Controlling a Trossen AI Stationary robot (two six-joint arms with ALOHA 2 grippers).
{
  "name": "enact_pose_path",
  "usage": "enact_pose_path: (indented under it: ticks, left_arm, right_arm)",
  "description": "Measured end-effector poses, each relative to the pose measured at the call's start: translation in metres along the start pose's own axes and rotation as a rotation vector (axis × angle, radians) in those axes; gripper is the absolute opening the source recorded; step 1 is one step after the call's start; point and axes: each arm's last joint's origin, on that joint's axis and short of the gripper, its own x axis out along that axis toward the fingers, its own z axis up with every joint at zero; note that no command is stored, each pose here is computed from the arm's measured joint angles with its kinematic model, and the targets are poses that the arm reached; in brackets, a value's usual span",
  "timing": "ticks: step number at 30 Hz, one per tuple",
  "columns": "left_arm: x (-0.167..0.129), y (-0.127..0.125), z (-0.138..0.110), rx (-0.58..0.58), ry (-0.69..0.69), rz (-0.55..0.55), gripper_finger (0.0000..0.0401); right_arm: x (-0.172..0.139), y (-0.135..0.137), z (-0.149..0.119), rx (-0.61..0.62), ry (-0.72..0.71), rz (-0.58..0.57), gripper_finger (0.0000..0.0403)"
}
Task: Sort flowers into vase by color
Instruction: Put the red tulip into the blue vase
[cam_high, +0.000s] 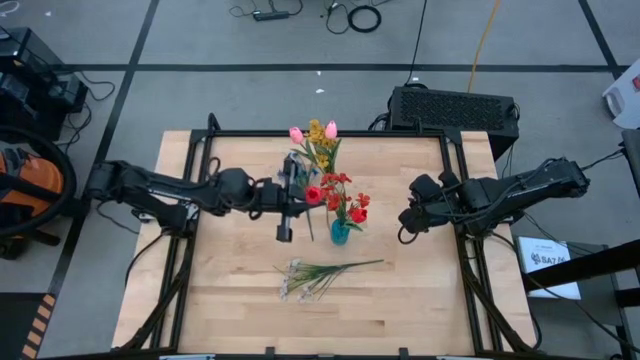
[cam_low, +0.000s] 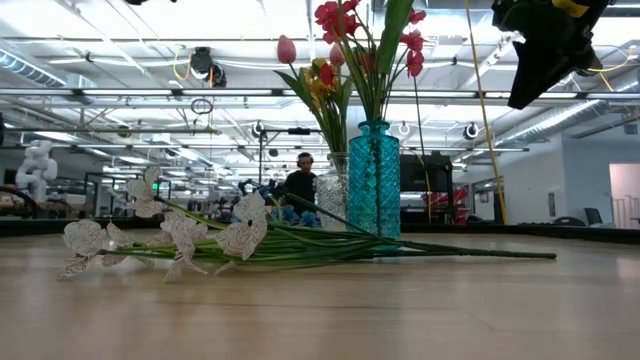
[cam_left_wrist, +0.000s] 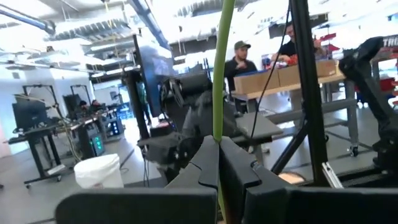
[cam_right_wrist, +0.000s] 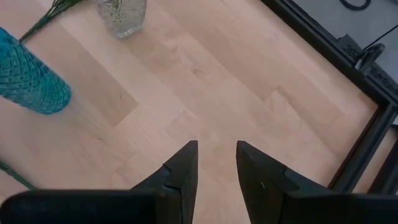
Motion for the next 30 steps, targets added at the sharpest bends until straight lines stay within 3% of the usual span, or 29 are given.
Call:
enact_pose_path:
  ticks: [3,10,20,30]
  left_arm:
    - [0.004,-0.002,-0.008,0.007,0.011,-0.003,0.0]
    - [0.013,-0.007,-0.024,0.178,0.035,-0.015,0.0]
    - [0.015,-0.008,-0.025,0.186,-0.008,-0.003,0.0]
    - [0.012,-0.011,-0.038,0.175,0.083,-0.033,0.0]
  right_arm:
    - [0.0,0.0,0.0,-0.017,0.0,0.0,0.0102]
    - [0.0,0.0,0.0,-0.061,0.016,0.012,0.0102]
    - [0.0,0.0,0.0,-0.061,0.016,0.012,0.0102]
    - [0.0,0.0,0.0,-0.061,0.016,0.012,0.0102]
